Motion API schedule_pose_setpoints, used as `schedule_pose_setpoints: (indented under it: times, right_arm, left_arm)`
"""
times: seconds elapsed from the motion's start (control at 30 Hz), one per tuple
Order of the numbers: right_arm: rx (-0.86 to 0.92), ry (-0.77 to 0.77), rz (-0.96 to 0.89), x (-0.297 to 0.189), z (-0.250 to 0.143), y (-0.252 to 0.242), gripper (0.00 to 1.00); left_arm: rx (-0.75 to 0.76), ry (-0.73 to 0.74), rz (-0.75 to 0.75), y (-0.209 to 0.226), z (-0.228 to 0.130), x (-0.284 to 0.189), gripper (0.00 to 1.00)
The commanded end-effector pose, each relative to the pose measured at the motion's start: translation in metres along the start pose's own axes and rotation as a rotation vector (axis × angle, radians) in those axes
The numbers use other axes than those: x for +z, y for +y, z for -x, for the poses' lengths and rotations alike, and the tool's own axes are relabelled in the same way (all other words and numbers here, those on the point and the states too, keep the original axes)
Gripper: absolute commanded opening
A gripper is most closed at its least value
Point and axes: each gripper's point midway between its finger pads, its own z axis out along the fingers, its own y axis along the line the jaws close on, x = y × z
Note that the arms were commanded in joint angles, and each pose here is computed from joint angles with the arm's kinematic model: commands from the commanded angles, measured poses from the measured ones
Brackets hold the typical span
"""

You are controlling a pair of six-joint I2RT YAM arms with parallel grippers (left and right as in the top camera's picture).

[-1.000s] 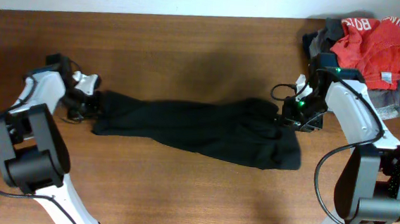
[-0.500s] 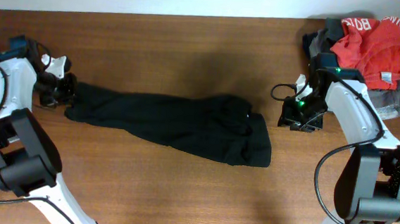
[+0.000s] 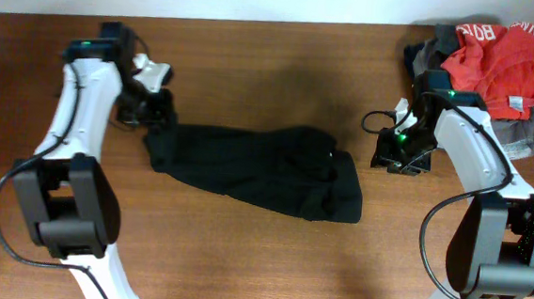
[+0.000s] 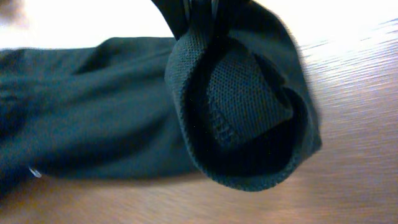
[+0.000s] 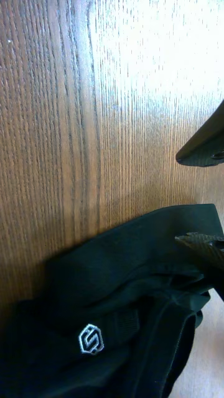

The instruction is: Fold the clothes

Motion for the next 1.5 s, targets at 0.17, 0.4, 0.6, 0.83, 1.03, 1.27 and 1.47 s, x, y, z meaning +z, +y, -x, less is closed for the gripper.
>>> schedule_pose_setpoints:
  times: [0.17, 0.4, 0.6, 0.83, 1.03, 1.27, 1.47]
  right_arm:
    - [0.004, -0.011, 0.014, -0.004, 0.0, 0.001, 0.41]
    - [0.004, -0.011, 0.014, -0.004, 0.0, 0.001, 0.41]
    - [0.004, -0.009, 0.014, -0.004, 0.0, 0.001, 0.41]
    - [0.004, -0.01, 0.015, -0.004, 0.0, 0.001, 0.41]
    - [0.013, 0.026, 0.018, -0.001, -0.009, 0.001, 0.41]
    - [0.006, 0.066, 0.181, 0.022, -0.022, 0.021, 0.4]
    - [0.014, 0.09, 0.268, 0.042, -0.036, 0.029, 0.5]
  left_arm:
    - [0.16, 0.002, -0.016, -0.063, 0.002, 0.001, 0.01]
    - [0.24, 0.03, -0.027, -0.101, -0.003, 0.016, 0.01]
    - [0.268, 0.076, -0.033, -0.115, -0.012, 0.032, 0.25]
    - [0.311, 0.082, -0.046, -0.132, -0.015, 0.04, 0.78]
    - [0.31, 0.065, -0.044, -0.131, -0.011, 0.038, 0.99]
    - [0.244, -0.024, -0.029, -0.106, 0.016, 0.007, 0.99]
    - [0.208, -0.055, -0.018, -0.089, 0.025, -0.004, 0.99]
